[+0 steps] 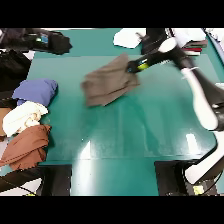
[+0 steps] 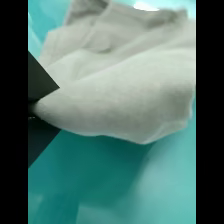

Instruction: Fold the shirts.

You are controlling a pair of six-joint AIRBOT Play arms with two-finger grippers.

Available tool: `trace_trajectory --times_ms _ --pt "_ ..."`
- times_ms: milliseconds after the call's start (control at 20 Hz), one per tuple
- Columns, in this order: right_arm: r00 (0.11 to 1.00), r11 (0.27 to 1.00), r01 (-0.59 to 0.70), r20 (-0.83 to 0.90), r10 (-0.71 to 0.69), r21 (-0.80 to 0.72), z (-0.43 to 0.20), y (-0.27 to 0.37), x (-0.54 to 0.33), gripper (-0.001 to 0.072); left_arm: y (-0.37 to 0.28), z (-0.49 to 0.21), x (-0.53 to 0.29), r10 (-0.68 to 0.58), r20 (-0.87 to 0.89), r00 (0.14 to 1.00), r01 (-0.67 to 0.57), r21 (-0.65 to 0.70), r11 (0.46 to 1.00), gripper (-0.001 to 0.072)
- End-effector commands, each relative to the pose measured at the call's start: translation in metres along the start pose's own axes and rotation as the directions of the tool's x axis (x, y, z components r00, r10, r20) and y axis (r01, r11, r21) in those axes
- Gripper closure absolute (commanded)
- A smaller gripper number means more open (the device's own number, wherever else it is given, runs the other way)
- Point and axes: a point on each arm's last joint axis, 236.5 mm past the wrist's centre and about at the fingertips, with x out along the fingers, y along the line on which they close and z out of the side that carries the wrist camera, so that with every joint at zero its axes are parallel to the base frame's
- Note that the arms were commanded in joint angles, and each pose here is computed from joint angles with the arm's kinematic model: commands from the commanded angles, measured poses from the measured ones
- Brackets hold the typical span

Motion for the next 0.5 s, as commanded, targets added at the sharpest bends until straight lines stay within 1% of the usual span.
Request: trace_trajectory --times_ms 0,100,200,300,350,450 --pt "0.952 0.945 0.3 0.03 -0.306 0.133 -0.012 -0.12 -0.133 0.0699 -0.043 0.005 0.005 -0.073 0.028 0.997 0.072 0.057 0.996 0.0678" --pt "0.898 0.876 0.406 0.062 -0.435 0.261 -0.03 -0.18 -0.207 0.0699 -0.054 0.006 0.005 -0.094 0.039 0.995 0.091 0.068 0.994 0.0678" --pt "0.841 0.792 0.461 0.089 -0.534 0.401 -0.055 -0.23 -0.272 0.0699 -0.061 0.009 0.005 -0.108 0.05 0.993 0.105 0.065 0.992 0.0678" --pt "0.785 0.695 0.482 0.088 -0.613 0.533 -0.087 -0.272 -0.323 0.0699 -0.062 0.011 0.005 -0.114 0.062 0.992 0.111 0.037 0.993 0.0678" --pt "0.766 0.656 0.488 0.078 -0.638 0.576 -0.103 -0.287 -0.341 0.0699 -0.062 0.012 0.005 -0.114 0.065 0.991 0.112 0.028 0.993 0.0678" --pt "0.739 0.606 0.488 0.073 -0.67 0.628 -0.123 -0.304 -0.365 0.0699 -0.062 0.013 0.005 -0.114 0.069 0.991 0.113 0.014 0.994 0.0678"
